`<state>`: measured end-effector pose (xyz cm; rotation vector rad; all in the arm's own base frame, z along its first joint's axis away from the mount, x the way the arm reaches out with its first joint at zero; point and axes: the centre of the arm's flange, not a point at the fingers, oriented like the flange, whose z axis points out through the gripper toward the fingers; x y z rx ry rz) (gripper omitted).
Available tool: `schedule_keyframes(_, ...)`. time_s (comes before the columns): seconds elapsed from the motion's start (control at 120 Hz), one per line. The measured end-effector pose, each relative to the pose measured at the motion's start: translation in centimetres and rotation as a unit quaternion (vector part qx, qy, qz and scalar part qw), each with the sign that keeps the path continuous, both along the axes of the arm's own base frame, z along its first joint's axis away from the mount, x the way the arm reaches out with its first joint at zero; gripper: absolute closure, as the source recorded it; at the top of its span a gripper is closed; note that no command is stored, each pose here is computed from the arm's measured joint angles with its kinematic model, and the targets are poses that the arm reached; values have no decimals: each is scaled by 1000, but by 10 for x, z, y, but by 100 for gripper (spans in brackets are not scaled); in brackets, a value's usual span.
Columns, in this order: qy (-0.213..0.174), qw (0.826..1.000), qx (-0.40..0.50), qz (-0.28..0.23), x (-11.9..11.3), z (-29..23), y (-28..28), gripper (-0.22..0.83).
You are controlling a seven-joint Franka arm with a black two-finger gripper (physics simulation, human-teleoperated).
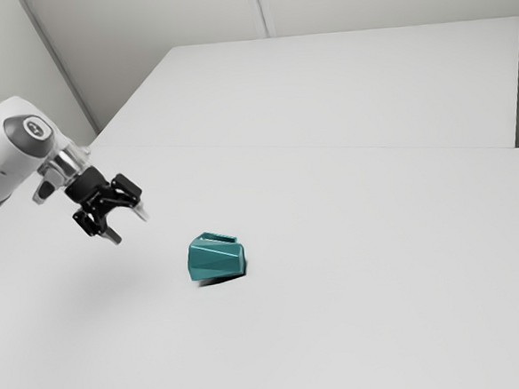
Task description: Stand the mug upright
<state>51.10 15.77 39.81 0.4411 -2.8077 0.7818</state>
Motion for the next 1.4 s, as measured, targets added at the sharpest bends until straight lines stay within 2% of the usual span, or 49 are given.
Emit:
schedule_keyframes(0.158, 18, 999, -24, 12, 13, -40, -12, 0)
schedule_keyframes(0.425, 22, 995, -81, 52, 27, -75, -30, 0)
schedule_keyframes(0.742, 39, 987, -136, 80, 27, -107, -62, 0)
schedule_keyframes(1.067, 36, 984, -152, 87, 31, -115, -83, 0)
schedule_keyframes(1.133, 35, 985, -148, 86, 31, -114, -82, 8)
schedule_keyframes(1.292, 33, 986, -143, 85, 32, -114, -80, 36)
schedule_keyframes(1.4, 30, 987, -137, 80, 32, -111, -80, 49)
